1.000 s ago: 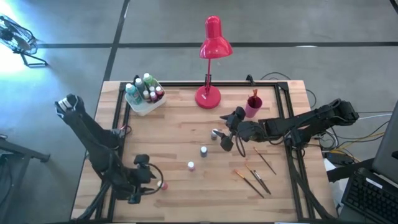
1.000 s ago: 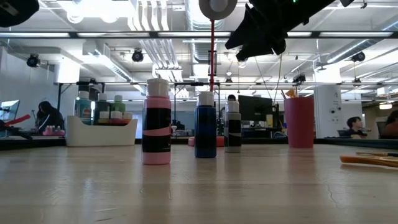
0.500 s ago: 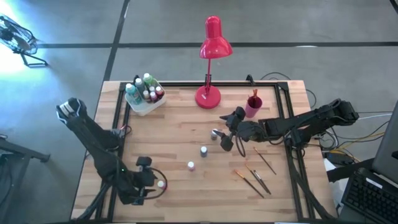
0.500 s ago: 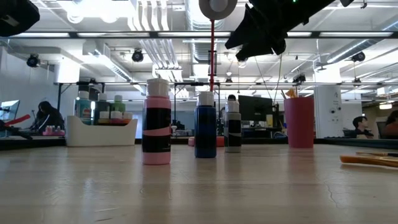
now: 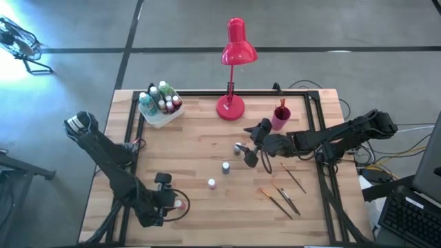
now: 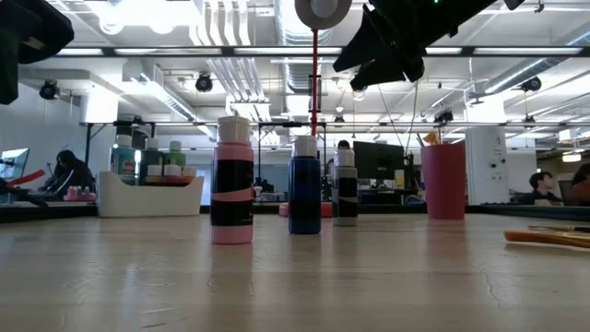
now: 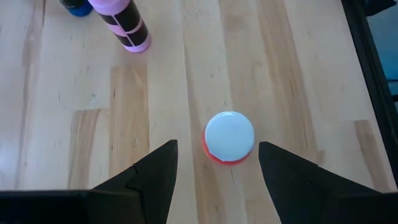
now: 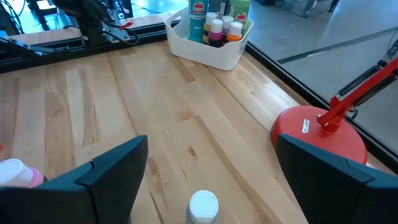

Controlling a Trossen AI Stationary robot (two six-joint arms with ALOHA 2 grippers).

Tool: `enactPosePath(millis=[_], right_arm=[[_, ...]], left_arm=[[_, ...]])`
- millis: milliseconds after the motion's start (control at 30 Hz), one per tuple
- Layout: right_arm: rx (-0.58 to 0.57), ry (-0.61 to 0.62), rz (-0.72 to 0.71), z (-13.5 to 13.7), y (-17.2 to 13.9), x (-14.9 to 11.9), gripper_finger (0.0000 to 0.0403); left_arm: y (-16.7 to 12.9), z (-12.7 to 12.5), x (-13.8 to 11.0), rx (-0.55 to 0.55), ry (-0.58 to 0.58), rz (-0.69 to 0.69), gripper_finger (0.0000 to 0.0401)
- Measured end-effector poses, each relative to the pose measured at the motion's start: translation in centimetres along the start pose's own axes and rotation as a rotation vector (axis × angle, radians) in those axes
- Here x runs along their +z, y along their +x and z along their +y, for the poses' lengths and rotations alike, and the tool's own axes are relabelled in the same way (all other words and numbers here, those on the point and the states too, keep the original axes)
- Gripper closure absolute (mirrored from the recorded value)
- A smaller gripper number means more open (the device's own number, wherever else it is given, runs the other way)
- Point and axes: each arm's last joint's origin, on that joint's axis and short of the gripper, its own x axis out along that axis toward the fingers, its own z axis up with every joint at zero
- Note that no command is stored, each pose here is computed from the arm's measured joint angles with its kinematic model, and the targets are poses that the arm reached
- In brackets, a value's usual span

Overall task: Pick & Place Paint Supplies
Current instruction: Put the orange paint bottle into the white bin

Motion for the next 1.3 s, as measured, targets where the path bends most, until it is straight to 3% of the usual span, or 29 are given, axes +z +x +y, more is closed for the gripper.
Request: enactPosePath(millis=[500,1300], right_arm=[[-0.001,-0.006,0.003,0.0,0.0,0.0,0.0099],[-0.002,-0.009,0.006,0.0,0.0,-0.1,0.0135]], left_arm=[[1.7,0.0,0.1,0.017,0.021,0.030,0.0172],[2.4,0.0,0.3,-0.027,0.021,0.018,0.0174]])
